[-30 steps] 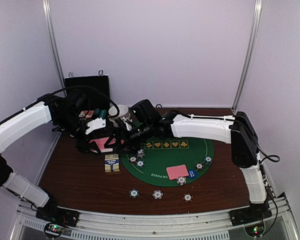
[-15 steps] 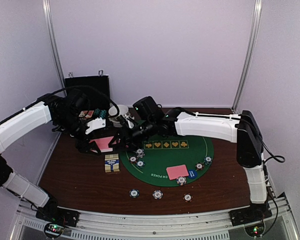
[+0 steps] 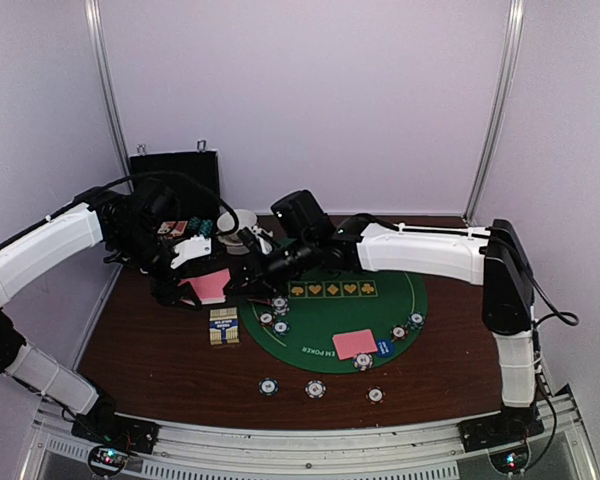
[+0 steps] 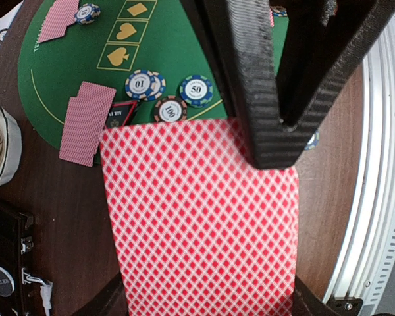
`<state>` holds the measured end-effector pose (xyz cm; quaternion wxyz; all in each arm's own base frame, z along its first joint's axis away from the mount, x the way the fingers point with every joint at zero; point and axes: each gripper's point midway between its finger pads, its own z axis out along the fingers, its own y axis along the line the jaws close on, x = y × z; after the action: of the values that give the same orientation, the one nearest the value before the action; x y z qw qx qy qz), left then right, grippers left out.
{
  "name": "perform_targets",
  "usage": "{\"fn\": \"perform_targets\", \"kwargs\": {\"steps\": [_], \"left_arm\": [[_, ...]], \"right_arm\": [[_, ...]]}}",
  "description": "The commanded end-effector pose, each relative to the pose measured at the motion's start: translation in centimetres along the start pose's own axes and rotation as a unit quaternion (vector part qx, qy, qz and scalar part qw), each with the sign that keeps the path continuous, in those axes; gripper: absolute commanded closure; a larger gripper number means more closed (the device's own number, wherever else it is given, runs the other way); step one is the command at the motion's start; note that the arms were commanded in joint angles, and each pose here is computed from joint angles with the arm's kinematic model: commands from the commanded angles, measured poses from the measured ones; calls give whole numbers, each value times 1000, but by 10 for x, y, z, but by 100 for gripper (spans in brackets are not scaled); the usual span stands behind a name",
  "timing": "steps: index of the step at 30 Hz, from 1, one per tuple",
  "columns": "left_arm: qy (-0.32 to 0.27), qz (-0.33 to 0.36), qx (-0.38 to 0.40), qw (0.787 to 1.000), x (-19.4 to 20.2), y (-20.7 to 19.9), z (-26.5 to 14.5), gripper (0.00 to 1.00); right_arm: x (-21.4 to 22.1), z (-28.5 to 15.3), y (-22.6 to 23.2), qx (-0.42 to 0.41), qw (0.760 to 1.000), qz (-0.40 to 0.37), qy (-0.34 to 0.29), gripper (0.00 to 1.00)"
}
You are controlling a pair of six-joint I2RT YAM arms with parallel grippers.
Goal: Distribute texas hold em gaming equipment
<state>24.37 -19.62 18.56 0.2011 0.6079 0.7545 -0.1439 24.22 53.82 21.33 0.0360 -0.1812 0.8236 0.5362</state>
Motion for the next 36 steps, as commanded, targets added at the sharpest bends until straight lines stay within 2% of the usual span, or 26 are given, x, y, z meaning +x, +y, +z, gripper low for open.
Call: {"fn": "perform_targets", "kwargs": {"steps": [1,8,15,16,22,26,31,32,33,36], "left_arm": [[-28,9,-20,999,-12,4,-14,100],[-27,10,-22,999,-12,4,-14,100],[-27,10,-21,999,-12,4,-14,100],[-28,10,-22,999,-12,5,-14,100],[-28,10,-21,999,-12,4,-14,100],[-29,10,-21,999,-13,4,-15,100],[-28,11,-23,999,-12,4,-15,100],[-29,12,-24,999,-12,4,-16,100],[-29,12,-24,999,-13,4,-17,100],[-29,12,-24,999,-13,4,-17,100]], "right_arm": [[0,-15,-1,11,1000,4,-8,94],[0,-21,-4,7,1000,12,-12,93],[-3,-22,8,-36,999,25,-21,96],[-4,-22,10,-41,999,26,-22,93],[-2,-25,11,-43,998,29,-24,62],[1,-33,-1,-16,999,33,-26,51],[15,-45,-24,52,998,25,-17,30],[18,-48,-29,64,998,24,-15,24],[21,-50,-33,73,997,23,-14,3],[33,-52,-42,97,995,17,-7,1]]}}
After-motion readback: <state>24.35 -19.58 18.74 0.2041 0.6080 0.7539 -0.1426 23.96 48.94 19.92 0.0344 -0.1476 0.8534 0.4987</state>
